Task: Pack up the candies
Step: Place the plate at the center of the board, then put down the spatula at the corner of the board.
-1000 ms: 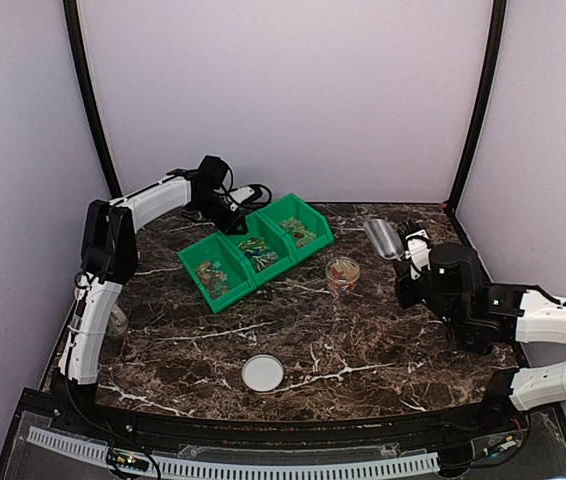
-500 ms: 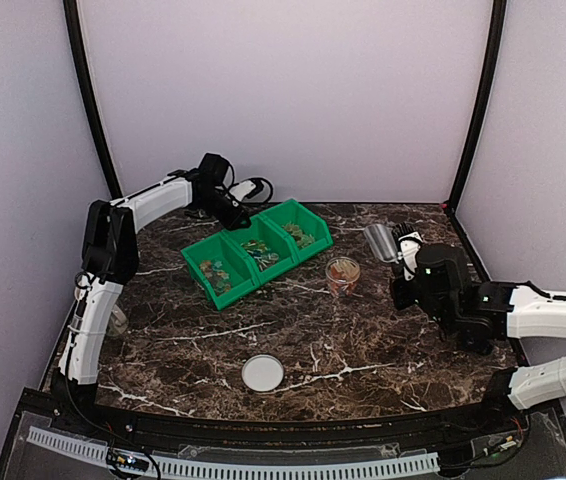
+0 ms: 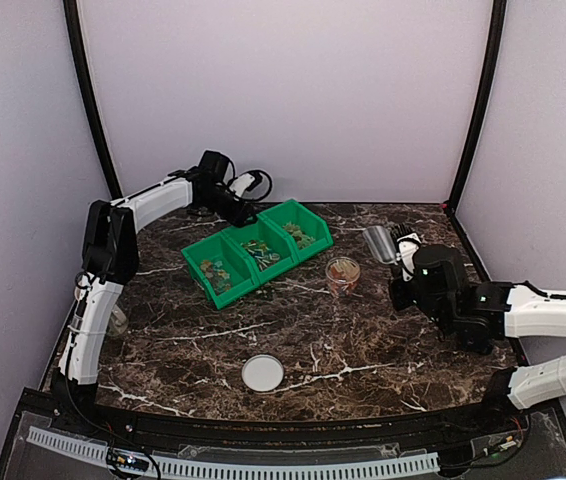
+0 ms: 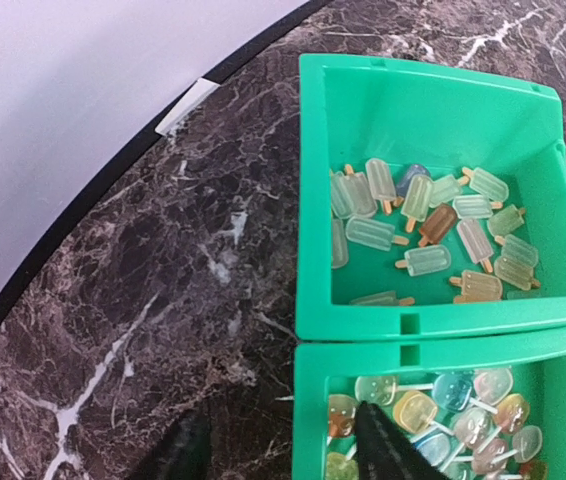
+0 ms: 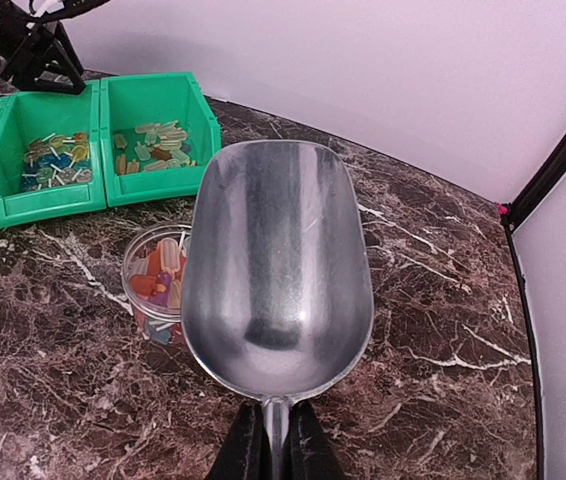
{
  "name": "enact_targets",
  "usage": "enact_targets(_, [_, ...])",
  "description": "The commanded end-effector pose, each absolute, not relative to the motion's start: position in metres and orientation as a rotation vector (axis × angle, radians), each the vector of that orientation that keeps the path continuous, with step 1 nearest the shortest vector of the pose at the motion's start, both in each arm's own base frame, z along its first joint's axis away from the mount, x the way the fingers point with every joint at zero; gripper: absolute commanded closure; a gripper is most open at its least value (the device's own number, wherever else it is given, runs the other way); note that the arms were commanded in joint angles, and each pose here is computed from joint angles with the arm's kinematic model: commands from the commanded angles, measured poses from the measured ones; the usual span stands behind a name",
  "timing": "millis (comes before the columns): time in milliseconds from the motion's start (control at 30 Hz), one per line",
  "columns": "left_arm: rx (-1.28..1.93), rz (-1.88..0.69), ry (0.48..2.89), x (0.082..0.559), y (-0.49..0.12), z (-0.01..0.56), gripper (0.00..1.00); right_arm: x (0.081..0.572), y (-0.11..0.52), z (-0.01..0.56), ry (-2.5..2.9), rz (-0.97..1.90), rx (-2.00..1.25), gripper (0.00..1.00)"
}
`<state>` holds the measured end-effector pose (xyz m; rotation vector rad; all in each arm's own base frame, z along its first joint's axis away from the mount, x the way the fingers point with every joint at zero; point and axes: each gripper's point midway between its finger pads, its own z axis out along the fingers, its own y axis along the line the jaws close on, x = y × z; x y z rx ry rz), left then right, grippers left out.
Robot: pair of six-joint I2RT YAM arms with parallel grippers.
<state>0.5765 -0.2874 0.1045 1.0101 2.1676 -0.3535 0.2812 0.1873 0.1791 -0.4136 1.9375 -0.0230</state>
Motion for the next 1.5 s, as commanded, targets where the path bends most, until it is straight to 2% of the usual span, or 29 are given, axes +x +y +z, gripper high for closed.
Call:
enact_targets(0, [0.806,-0.335,2.084,0.585,-0.282,0.192,0.42,0.285,0.193,0.192,1.911,0.004,-0.372,1.0])
enact_targets(133, [0.54,-0.329,2.181,0.579,-0.26,0.214,0.25,0.285,0.193,0.192,1.91,0.009,-0.372,1.0])
enact_targets(167, [0.489,-0.333,2.2,0.574,-0.256,0.219,0.14,0.285,0.193,0.192,1.91,0.007,-0.374,1.0])
enact_targets(233, [0.387,-0.336,2.245,0.563,-0.246,0.218,0.02,0.285,0.194,0.193,1.904,0.007,-0.375,1.0])
enact_targets(267, [0.344,-0.32,2.26,0.558,-0.24,0.217,0.01,0.286,0.194,0.194,1.902,0.005,-0.375,1.0])
enact_targets(500, [0.056,-0.106,2.322,0.503,-0.203,0.201,0.01,0.287,0.197,0.191,1.905,0.004,-0.393,1.0])
enact_targets(833, [-0.331,-0.164,2.402,0.424,-0.181,0.175,0.02,0.291,0.206,0.181,1.926,-0.011,-0.438,1.0])
enact_targets(1067, [-0.454,-0.123,2.419,0.402,-0.167,0.16,0.09,0.292,0.208,0.179,1.93,-0.015,-0.438,1.0])
enact_targets(1467, [-0.485,-0.052,2.511,0.398,-0.166,0.115,0.18,0.292,0.207,0.178,1.942,-0.027,-0.445,1.0])
